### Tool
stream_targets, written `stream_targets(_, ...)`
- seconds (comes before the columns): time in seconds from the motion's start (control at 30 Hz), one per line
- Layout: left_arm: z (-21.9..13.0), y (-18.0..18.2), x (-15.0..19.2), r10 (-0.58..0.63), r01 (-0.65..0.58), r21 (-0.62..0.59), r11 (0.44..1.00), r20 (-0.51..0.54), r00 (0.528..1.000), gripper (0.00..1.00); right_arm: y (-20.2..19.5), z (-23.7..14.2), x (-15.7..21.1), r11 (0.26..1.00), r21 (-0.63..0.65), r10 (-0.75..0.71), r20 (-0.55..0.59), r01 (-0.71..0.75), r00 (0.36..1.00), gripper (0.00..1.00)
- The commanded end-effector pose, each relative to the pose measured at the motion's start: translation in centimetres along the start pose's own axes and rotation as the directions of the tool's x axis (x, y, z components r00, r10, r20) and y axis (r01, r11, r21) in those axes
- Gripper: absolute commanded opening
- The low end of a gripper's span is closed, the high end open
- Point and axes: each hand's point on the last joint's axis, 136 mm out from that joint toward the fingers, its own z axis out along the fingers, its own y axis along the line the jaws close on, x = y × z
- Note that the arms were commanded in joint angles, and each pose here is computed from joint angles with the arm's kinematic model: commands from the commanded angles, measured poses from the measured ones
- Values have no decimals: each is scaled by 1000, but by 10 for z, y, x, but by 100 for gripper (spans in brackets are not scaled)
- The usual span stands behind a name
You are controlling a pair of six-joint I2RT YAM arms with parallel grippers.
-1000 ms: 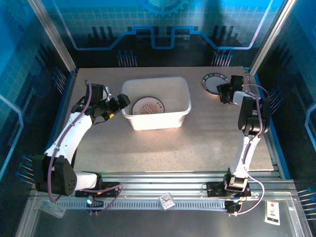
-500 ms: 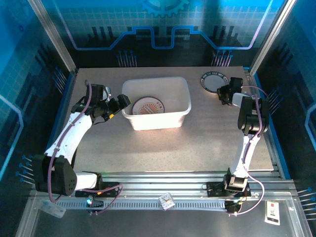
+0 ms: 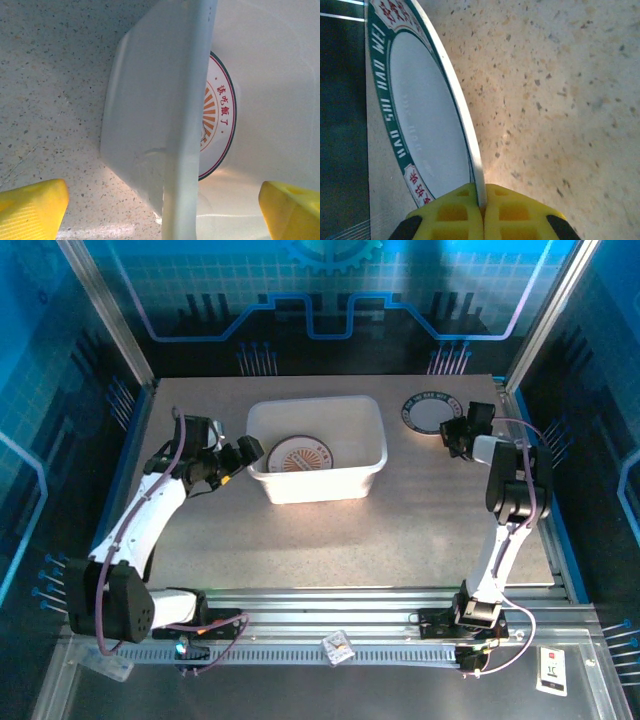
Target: Place the plates into the plastic bin on the countertop
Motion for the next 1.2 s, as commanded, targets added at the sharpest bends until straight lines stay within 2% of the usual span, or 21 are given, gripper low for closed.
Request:
stream_targets(0.0,-9,-10,1,25,-26,52,998,23,999,99,17,-25,8,998,-34,-55,-5,55,998,1)
stream_targets(0.53,-22,-21,9,78,-84,138,987,45,996,99,48,-141,41,969,-179,-176,-4,173,984,0)
stream_targets(0.73,-25,-23,9,91,-97,153,983,45,995,99,88,-199,51,910,-271,-311,60,315,949,0)
stream_targets(0.8,-25,-23,8,90,-96,155,983,46,995,99,112,-216,65,854,-322,-410,68,409,909,0)
stream_targets(0.97,-27,-24,7,83,-90,156,984,49,995,99,158,-239,116,712,-450,-588,39,540,808,0)
stream_targets(1.17,-31,-23,7,84,-92,146,985,62,995,99,187,-238,200,529,-546,-784,-21,650,621,0)
